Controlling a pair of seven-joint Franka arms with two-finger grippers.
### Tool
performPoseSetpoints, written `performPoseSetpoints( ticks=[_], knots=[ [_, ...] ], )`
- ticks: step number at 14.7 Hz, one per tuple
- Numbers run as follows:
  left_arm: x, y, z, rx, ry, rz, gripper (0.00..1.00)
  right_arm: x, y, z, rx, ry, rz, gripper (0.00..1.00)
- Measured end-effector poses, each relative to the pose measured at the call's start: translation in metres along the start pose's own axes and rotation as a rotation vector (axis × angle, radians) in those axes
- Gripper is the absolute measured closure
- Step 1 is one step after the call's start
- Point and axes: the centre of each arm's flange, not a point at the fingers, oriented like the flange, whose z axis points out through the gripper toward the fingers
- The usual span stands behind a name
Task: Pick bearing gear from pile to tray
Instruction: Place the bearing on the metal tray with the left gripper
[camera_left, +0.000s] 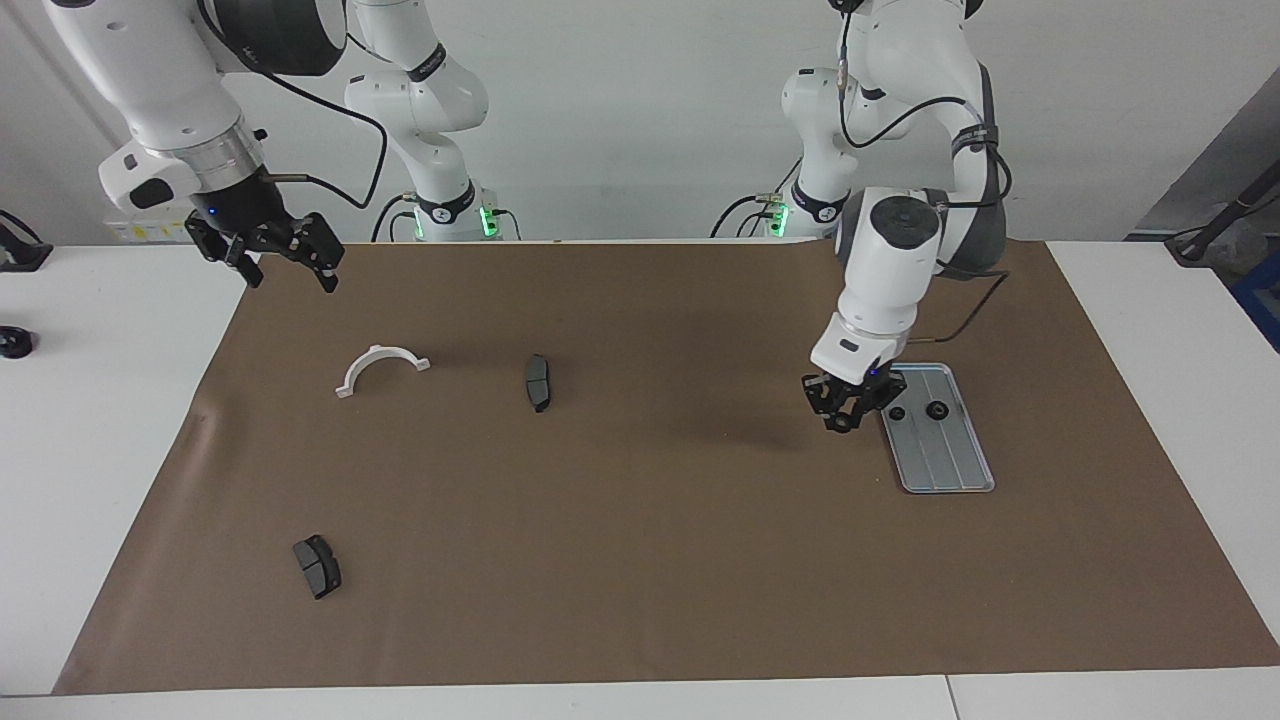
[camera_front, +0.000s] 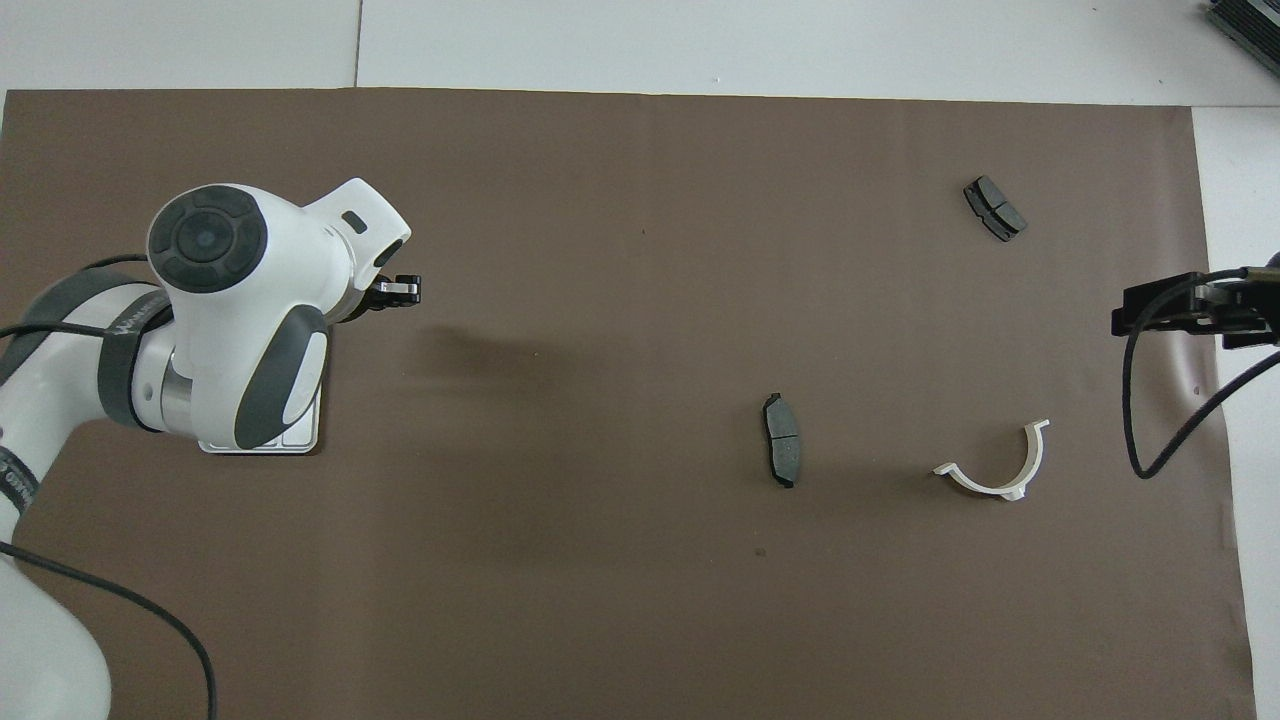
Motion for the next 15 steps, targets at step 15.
performPoseSetpoints(
  ticks=[15],
  knots=[
    [-0.001,-0.151,0.092,-0.06,0.034,0.078,0.65,0.0,0.0,0.0,0.0,0.0,0.0,0.0]
  ],
)
